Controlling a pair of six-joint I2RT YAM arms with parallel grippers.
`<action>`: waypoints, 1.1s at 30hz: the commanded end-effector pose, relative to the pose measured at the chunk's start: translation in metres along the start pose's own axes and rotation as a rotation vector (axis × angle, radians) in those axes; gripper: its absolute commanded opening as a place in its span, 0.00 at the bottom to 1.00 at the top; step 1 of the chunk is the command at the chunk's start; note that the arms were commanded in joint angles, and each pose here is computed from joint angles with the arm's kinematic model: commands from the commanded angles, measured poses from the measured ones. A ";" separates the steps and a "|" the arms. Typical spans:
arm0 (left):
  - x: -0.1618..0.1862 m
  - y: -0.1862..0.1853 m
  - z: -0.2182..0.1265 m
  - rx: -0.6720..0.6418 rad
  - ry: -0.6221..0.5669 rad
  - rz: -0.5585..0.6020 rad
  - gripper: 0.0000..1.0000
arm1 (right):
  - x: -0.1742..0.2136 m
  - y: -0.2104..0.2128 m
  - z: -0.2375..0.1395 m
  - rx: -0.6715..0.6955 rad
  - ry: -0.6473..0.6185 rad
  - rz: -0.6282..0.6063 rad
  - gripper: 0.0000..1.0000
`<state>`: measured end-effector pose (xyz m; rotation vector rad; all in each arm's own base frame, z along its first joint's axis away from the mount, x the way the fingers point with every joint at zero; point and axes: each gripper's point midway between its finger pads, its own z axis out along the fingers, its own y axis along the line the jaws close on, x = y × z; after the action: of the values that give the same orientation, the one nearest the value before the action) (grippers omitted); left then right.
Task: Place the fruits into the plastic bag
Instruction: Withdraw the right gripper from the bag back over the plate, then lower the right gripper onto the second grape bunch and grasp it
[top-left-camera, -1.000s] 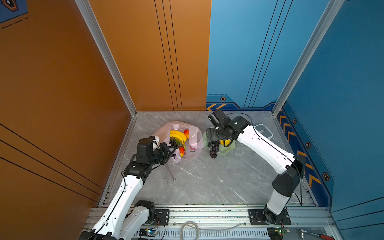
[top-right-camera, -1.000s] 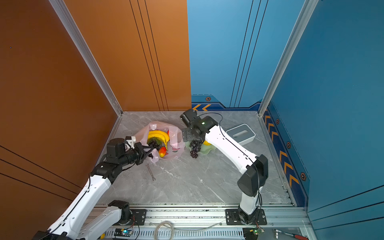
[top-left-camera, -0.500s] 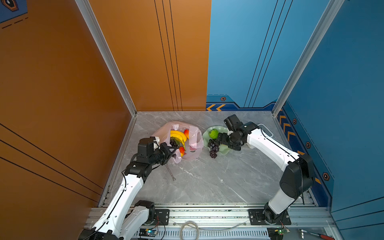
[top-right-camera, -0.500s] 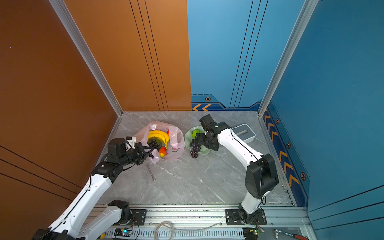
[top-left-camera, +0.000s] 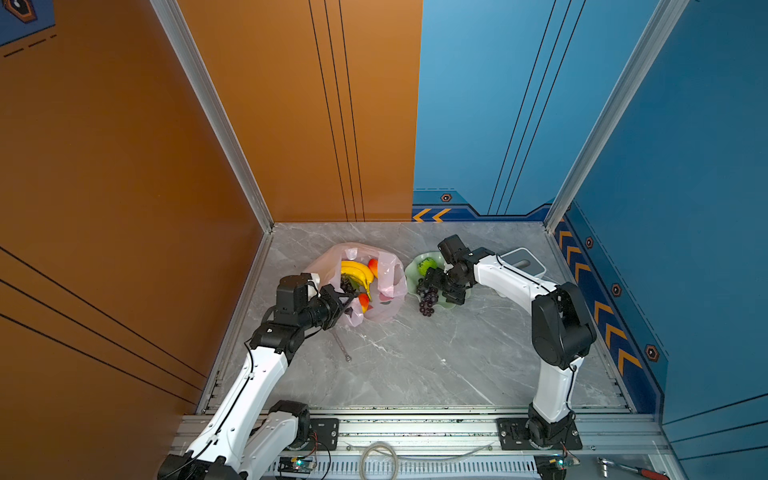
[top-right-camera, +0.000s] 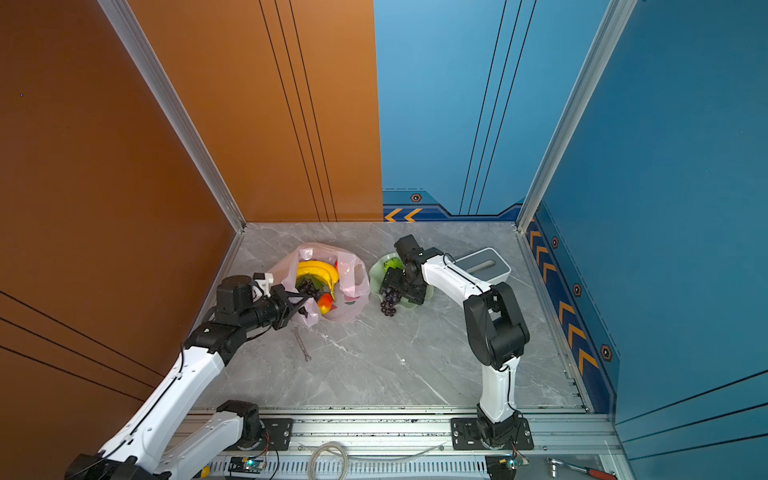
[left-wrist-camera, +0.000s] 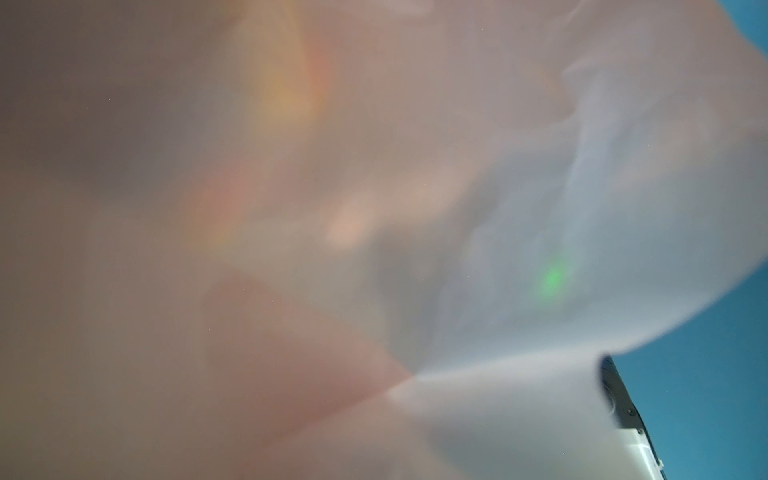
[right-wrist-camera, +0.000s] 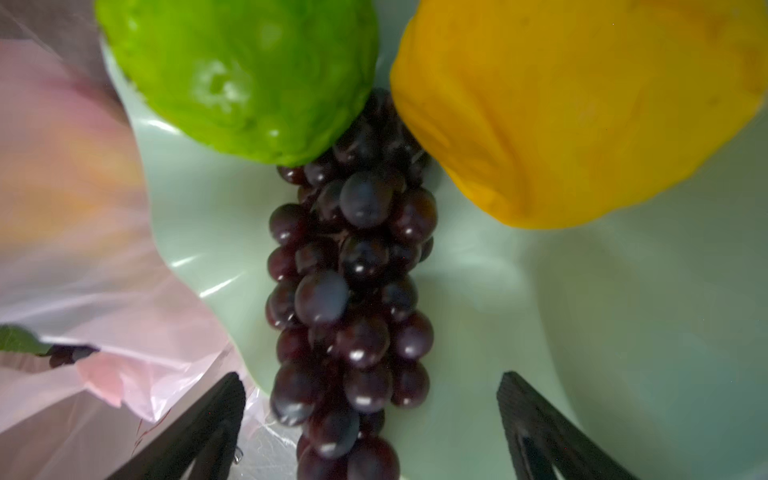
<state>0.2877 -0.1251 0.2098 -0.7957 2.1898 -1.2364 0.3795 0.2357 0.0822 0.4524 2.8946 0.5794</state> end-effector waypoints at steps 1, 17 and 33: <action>-0.001 -0.002 0.000 0.014 0.007 0.014 0.00 | -0.013 0.004 0.010 -0.010 -0.016 0.029 0.93; -0.002 0.001 0.003 0.007 0.012 0.008 0.00 | -0.029 0.011 0.050 0.014 0.000 0.036 0.87; -0.003 0.002 0.003 0.004 0.008 0.008 0.00 | -0.034 0.012 0.047 -0.033 -0.019 0.056 0.43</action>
<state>0.2904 -0.1248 0.2064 -0.8048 2.1977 -1.2381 0.4231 0.2534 0.0447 0.5241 2.8779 0.5997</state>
